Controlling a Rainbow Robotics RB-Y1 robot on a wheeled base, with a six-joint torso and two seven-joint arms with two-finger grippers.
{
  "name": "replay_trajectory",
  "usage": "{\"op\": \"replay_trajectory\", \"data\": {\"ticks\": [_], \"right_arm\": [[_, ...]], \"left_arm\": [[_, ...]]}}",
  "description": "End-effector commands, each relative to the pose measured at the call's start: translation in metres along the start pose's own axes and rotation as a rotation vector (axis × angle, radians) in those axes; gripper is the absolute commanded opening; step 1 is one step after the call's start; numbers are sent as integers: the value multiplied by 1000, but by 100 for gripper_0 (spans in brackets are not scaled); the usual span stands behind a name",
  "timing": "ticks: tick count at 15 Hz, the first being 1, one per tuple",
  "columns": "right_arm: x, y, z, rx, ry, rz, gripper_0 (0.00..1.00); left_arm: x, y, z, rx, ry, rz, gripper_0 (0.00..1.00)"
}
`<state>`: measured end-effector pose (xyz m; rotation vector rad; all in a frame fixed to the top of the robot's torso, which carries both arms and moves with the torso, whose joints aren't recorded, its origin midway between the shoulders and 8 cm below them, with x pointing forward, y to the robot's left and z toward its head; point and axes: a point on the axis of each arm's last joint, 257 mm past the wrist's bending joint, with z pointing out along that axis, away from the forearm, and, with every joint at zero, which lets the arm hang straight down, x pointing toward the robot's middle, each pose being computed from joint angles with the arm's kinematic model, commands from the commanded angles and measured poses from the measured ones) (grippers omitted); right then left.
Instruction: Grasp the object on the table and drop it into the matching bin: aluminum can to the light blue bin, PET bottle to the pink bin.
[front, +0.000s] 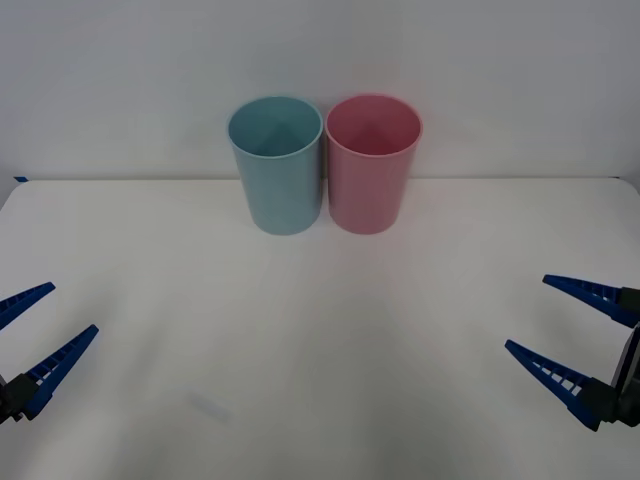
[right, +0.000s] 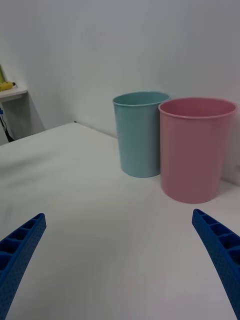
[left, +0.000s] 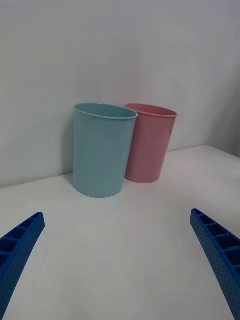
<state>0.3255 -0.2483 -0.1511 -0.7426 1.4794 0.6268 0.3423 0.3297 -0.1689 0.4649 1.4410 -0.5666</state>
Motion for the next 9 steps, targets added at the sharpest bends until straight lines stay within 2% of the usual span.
{"op": "replay_trajectory", "data": {"ticks": [1,4,9], "right_arm": [[7,-1,-17,5,2,39,100],[15,-6,-29,4,4,63,100],[16,-6,-29,-2,6,67,100]], "left_arm": [[0,0,0,0,0,0,100],[0,0,0,0,0,0,100],[0,0,0,0,0,0,100]]}}
